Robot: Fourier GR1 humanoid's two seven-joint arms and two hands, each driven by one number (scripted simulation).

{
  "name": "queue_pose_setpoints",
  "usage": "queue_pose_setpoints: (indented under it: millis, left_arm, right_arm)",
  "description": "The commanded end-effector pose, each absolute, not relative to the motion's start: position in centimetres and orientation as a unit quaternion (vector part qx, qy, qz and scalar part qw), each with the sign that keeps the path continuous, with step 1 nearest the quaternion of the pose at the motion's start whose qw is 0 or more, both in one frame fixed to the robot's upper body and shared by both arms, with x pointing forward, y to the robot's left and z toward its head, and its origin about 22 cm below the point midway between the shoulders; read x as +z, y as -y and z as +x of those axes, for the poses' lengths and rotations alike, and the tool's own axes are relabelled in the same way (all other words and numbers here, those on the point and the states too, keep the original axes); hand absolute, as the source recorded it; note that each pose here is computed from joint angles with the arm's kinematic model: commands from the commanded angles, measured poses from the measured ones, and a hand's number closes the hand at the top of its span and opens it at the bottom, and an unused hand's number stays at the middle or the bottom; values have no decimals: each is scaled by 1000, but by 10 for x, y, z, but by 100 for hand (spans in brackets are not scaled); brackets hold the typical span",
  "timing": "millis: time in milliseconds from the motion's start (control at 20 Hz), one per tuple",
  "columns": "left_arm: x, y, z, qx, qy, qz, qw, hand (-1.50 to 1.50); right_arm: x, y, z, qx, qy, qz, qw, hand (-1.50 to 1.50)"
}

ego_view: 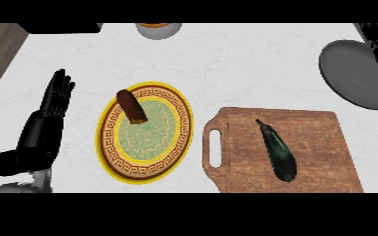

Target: Pick the eggplant from the cutting board and place it in the pan

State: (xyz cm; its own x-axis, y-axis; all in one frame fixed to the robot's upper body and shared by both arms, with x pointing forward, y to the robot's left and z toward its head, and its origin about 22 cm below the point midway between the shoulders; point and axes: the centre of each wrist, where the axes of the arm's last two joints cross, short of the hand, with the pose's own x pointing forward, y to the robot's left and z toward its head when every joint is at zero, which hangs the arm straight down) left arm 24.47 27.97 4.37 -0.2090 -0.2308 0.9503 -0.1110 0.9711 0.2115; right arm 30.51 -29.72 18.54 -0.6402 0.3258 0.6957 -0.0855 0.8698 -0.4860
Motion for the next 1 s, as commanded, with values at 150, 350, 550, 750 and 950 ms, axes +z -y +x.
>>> queue_pose_setpoints:
  millis: [150, 350, 550, 750, 950]
  left_arm:
    - [51, -276, 257, -22, 749, 79, 657, 0]
    - [40, -266, 264, 0, 705, 51, 708, 0]
    - [43, -273, 267, 22, 695, 65, 716, 0]
    - [56, -269, 276, 20, 688, 41, 724, 0]
    - [73, -291, 282, 15, 691, 40, 722, 0]
  right_arm:
    - [123, 285, 328, 182, 803, 154, 546, 150]
    - [89, 335, 328, 234, 696, 84, 674, 150]
    - [84, 408, 283, 287, 713, 81, 635, -150]
    - [115, 436, 306, 324, 707, 19, 629, -150]
    - [130, 419, 322, 414, 698, 21, 585, -150]
